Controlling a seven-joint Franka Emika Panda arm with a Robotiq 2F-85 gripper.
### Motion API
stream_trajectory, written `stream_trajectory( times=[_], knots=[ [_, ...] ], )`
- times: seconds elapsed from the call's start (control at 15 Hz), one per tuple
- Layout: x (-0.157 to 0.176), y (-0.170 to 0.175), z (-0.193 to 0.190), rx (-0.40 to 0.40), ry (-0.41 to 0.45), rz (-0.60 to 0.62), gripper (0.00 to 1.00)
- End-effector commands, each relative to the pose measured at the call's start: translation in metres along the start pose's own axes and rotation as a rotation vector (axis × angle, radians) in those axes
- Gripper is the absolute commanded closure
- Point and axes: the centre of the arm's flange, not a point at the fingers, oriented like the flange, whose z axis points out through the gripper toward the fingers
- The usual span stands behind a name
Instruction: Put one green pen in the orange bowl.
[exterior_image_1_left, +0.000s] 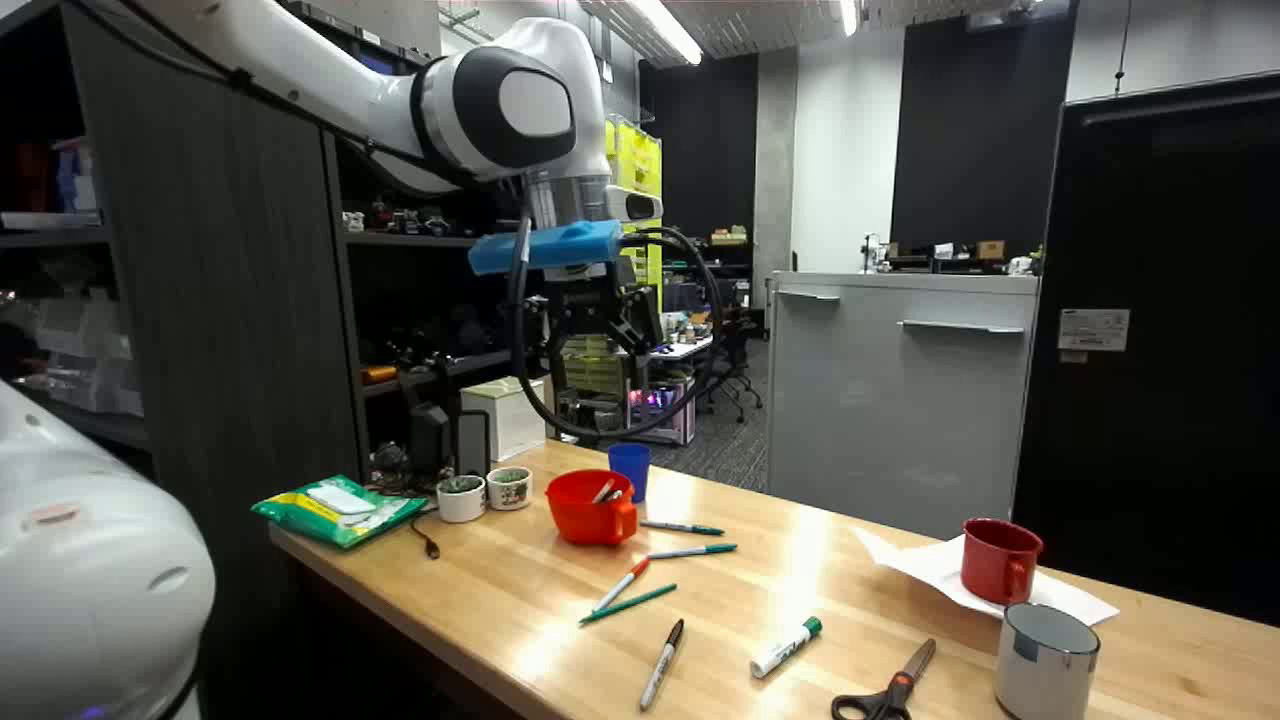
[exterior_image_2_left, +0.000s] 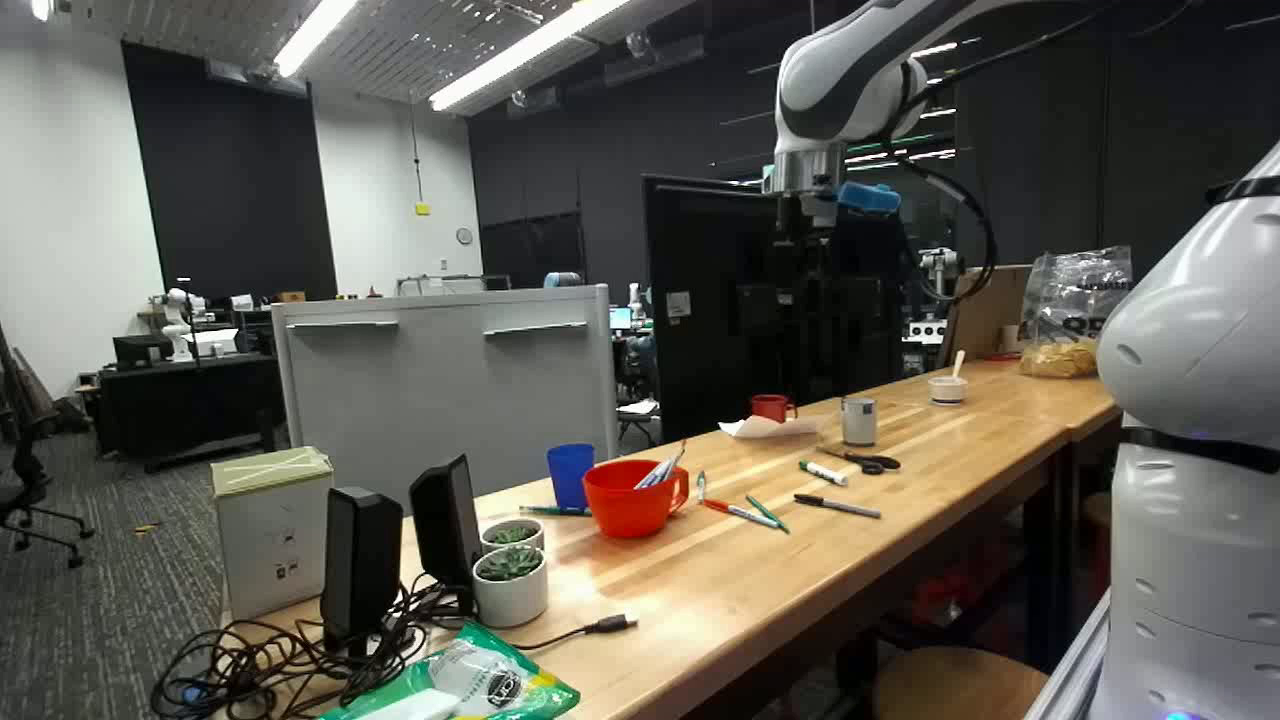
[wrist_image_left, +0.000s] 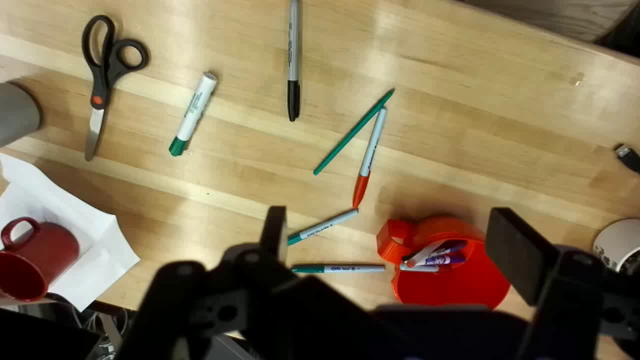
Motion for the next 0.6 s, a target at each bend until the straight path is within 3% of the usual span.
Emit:
stream_trajectory(
  times=[0.0,0.27,0.53],
  knots=[
    [0.000,0.000,0.000,0.000,0.000,0.000,0.00],
    [0.007,-0.014,0.005,-0.011,0.010,-0.030,0.00],
    [0.025,-0.059,0.012,0.010,0.035,-0.177,0.00]
  ],
)
